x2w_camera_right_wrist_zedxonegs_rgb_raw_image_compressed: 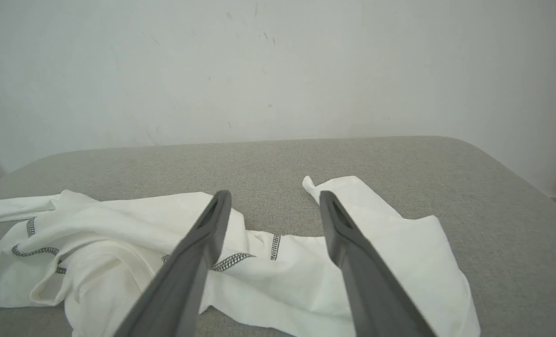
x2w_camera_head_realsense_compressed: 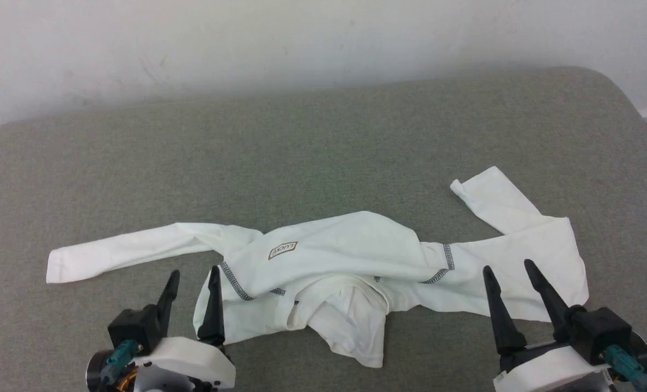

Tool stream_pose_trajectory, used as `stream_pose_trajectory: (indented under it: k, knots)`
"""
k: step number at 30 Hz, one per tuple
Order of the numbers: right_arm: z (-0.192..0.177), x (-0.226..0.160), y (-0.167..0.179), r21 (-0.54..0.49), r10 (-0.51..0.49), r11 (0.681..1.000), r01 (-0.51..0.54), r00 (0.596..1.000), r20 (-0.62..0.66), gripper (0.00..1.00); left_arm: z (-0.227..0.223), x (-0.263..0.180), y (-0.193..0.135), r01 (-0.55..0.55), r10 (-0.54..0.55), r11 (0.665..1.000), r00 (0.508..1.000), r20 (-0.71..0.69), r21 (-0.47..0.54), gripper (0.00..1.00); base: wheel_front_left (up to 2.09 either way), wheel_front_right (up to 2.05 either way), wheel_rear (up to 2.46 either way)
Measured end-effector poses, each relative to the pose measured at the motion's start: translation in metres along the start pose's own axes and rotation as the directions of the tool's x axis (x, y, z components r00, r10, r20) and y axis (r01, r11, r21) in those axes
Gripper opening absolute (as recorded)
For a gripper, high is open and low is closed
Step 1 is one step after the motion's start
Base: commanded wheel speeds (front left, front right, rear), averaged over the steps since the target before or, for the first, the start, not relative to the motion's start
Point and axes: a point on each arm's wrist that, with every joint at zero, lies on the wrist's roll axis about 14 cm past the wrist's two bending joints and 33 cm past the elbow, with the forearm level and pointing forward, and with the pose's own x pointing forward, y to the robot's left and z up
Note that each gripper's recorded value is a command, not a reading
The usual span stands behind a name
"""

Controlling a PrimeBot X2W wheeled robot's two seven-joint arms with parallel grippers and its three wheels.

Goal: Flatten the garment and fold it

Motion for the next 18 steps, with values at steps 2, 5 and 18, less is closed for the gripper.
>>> stream_pose_trajectory:
  k: [2,5,18]
  knots:
    - [-0.003,-0.001,0.005,-0.011,0.016,1.0,-0.016,1.0,-0.02,1.0,0.015,-0.001,0.0,-0.013,0.012,1.0,0.998,0.054,0.01,1.0,0.0,0.0,0.0]
    - [-0.019,0.0,0.016,-0.01,0.055,0.998,-0.057,0.993,-0.109,1.0,0.037,-0.004,0.003,-0.036,0.034,0.999,0.991,0.132,0.016,1.0,0.0,0.0,0.0]
    - [-0.11,0.015,0.049,-0.016,0.232,0.956,-0.294,0.787,-0.572,1.0,0.022,-0.01,0.017,-0.083,0.082,0.997,0.991,0.105,0.004,1.0,0.0,0.0,0.0]
